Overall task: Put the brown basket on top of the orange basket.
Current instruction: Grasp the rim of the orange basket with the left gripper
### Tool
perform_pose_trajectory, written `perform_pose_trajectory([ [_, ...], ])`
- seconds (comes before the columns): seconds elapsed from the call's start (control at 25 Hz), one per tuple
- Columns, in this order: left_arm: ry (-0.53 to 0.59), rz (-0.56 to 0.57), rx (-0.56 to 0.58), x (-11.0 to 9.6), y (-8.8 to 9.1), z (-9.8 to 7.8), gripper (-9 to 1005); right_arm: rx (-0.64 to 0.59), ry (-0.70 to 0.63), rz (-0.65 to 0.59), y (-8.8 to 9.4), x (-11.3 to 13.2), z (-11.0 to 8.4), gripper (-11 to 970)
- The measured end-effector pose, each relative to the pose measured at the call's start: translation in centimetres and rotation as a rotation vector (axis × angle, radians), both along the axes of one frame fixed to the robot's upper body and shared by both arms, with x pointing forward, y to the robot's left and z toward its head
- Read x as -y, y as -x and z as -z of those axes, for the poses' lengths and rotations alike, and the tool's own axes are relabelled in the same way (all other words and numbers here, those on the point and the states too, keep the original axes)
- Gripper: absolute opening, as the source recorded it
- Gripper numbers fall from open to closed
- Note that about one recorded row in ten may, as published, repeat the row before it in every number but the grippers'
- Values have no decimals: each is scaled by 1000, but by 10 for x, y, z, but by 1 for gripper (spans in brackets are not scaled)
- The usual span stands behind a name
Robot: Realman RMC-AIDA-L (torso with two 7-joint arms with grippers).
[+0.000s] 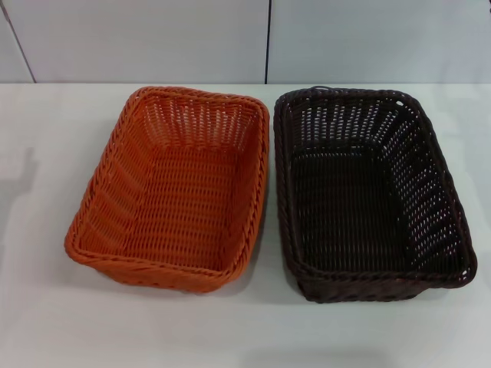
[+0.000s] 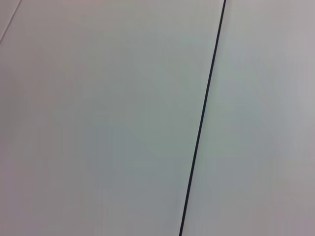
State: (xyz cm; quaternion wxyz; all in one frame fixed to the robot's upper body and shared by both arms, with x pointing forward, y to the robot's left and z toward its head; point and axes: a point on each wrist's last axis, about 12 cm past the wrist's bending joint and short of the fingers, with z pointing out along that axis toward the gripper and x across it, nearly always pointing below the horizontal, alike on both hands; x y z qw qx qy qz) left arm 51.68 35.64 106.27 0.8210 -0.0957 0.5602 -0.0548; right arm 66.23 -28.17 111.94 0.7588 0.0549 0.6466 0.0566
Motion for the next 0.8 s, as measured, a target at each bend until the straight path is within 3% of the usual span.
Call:
perform_pose_trajectory([
  [0.8,2,-5,-25,-5,-5,0,811,-10,-11,-4,1,-3,3,695],
])
